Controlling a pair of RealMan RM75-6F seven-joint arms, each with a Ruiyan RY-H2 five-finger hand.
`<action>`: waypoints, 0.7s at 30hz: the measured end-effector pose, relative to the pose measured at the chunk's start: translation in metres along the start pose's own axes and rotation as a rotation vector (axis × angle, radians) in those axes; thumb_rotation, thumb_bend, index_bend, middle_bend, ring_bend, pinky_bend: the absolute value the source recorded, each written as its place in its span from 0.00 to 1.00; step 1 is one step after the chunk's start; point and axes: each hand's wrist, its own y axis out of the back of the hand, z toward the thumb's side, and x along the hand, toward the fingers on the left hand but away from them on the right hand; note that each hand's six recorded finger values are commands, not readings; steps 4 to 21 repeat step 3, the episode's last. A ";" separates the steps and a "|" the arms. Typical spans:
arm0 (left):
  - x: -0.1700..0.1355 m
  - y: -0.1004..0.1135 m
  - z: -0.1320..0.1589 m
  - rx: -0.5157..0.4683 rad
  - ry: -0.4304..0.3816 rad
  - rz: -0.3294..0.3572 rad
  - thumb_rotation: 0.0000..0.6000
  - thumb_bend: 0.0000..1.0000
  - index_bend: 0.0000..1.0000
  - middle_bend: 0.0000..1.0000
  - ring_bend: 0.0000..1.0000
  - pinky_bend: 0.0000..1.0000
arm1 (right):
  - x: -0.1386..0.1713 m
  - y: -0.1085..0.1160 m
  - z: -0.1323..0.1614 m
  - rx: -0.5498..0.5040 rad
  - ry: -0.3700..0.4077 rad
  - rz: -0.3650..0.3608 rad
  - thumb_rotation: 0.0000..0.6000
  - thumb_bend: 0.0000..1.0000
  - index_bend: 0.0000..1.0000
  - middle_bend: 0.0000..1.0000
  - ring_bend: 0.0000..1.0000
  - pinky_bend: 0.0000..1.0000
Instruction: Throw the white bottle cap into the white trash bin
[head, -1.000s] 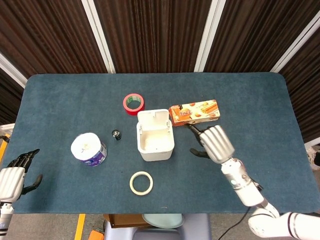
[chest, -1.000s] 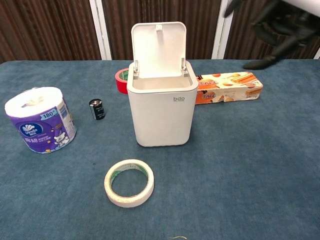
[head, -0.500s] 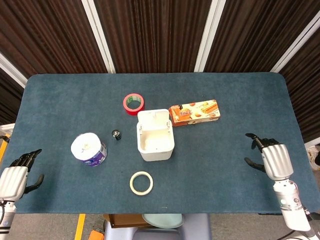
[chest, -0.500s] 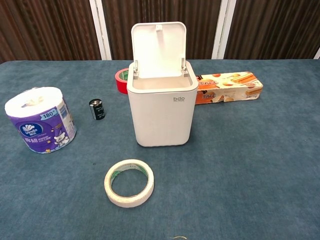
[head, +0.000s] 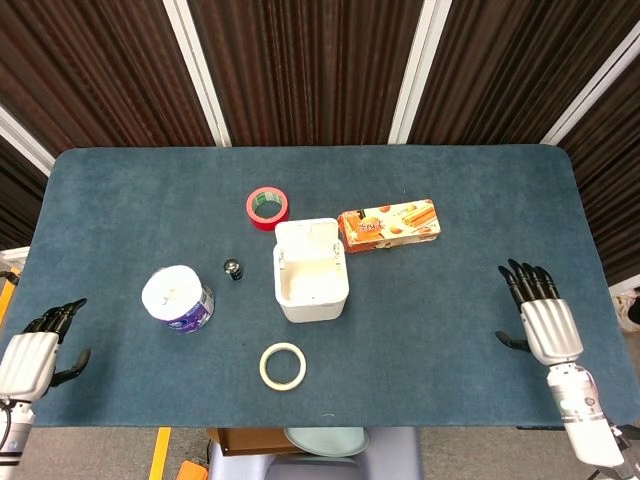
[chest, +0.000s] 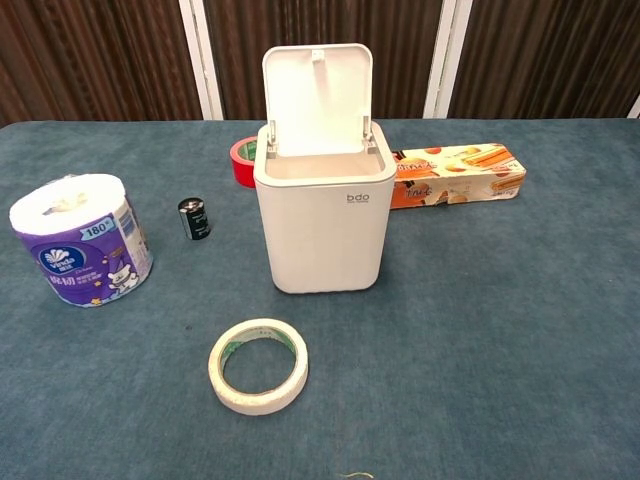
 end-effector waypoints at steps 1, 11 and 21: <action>0.000 0.000 0.000 0.001 0.000 -0.001 1.00 0.39 0.12 0.18 0.18 0.30 | 0.001 0.000 0.000 -0.005 0.002 -0.001 1.00 0.06 0.15 0.12 0.05 0.18; 0.000 -0.001 0.001 0.004 0.000 -0.004 1.00 0.39 0.12 0.18 0.18 0.30 | 0.002 0.001 0.000 -0.015 0.005 -0.001 1.00 0.06 0.15 0.12 0.05 0.18; 0.000 -0.001 0.001 0.004 0.000 -0.004 1.00 0.39 0.12 0.18 0.18 0.30 | 0.002 0.001 0.000 -0.015 0.005 -0.001 1.00 0.06 0.15 0.12 0.05 0.18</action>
